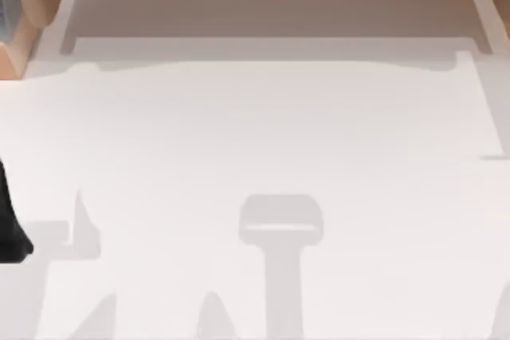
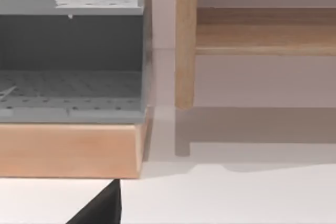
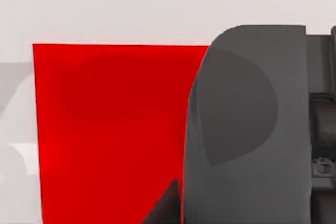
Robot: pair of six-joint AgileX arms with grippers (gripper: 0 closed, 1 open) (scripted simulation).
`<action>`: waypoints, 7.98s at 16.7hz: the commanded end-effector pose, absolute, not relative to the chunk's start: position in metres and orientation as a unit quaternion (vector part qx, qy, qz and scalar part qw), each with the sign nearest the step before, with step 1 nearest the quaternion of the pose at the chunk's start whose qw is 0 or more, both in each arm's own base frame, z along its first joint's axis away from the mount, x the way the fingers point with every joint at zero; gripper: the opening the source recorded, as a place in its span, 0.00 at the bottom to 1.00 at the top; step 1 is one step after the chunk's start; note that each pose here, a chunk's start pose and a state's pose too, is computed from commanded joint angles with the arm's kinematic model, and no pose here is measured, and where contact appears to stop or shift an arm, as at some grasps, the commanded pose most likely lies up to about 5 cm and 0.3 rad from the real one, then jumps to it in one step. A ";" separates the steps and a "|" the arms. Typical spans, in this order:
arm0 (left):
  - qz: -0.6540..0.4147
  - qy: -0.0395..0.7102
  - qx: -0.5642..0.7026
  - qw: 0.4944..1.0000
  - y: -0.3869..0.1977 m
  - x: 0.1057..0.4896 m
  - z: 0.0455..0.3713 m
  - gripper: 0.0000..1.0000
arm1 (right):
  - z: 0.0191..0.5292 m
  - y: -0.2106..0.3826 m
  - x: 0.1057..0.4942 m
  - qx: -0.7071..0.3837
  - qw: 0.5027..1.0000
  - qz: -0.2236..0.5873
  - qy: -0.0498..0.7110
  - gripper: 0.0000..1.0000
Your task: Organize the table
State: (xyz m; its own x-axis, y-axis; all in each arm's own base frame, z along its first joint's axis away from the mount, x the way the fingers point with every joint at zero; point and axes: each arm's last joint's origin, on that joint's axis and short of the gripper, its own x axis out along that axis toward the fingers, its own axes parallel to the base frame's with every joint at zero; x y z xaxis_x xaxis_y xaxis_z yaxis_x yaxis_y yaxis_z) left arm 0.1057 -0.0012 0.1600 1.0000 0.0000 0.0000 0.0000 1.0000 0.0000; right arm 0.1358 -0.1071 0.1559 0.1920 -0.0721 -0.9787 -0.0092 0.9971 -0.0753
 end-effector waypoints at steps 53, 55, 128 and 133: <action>0.000 0.000 0.000 1.000 -0.001 0.106 0.160 1.00 | 0.105 -0.145 0.224 -0.505 0.841 0.130 0.144 1.00; 0.000 0.000 0.000 1.000 -0.001 0.106 0.160 1.00 | 0.101 -0.151 0.226 -0.556 0.817 0.113 0.101 1.00; 0.000 0.000 0.000 1.000 -0.001 0.106 0.160 1.00 | 0.089 -0.183 0.362 -0.705 0.709 -0.006 0.007 0.00; 0.000 0.000 0.000 1.000 -0.001 0.106 0.160 1.00 | 0.088 -0.182 0.374 -0.704 0.710 -0.004 0.008 0.00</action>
